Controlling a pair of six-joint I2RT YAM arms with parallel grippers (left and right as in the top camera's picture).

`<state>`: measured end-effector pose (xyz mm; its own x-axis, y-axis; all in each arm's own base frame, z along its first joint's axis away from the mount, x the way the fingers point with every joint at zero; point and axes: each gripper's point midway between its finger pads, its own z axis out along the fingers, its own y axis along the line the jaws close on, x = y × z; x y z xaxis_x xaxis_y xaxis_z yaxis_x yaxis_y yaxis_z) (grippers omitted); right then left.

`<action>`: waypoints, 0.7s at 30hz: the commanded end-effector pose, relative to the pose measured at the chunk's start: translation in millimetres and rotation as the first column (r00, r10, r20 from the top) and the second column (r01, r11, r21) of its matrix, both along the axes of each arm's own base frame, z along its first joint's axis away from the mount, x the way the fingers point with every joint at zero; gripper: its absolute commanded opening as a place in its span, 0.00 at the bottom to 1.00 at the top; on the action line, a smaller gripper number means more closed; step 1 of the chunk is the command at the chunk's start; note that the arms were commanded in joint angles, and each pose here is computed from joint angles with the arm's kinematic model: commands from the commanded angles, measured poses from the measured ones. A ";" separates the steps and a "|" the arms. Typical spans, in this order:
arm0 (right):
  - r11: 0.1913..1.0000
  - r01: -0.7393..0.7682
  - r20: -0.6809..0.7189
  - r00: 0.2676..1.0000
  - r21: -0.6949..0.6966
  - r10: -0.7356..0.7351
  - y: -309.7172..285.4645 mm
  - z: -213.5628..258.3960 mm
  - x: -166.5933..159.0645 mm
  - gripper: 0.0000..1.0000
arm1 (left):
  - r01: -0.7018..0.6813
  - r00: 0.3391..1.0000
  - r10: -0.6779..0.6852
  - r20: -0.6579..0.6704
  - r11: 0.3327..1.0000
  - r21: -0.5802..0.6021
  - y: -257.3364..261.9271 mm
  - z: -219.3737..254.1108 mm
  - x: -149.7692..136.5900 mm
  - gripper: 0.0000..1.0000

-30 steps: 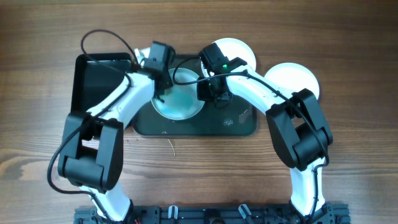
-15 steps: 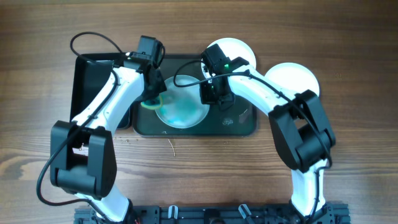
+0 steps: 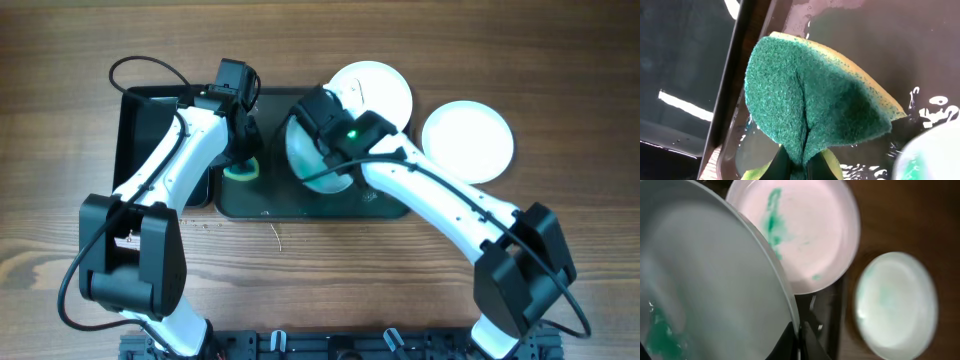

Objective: Clean dirty plates on tray and stack at the side
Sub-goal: 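Lift the pale plate with the right gripper and carry it right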

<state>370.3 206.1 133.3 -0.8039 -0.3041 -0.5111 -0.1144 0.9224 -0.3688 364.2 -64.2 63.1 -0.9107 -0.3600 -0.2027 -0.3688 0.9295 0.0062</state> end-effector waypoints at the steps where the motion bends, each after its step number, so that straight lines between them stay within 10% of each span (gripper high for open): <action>1: 0.986 0.072 0.221 0.974 -0.150 -0.037 -21.8 54.5 4.5 0.04 | 0.001 0.999 0.001 0.040 0.999 -0.037 -5.2 15.2 6.1 0.04; 21: 0.904 0.204 0.613 0.787 -0.375 0.076 -13.8 178.5 -41.8 0.04 | 0.000 1.000 0.001 0.023 0.999 -0.034 -4.5 13.8 2.4 0.04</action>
<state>339.6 202.3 278.1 -0.4627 -0.5248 -0.7145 0.1930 0.7270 -0.6590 360.2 -66.0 62.3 -0.9150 -0.3600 -0.1821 -0.3664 0.9304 0.0020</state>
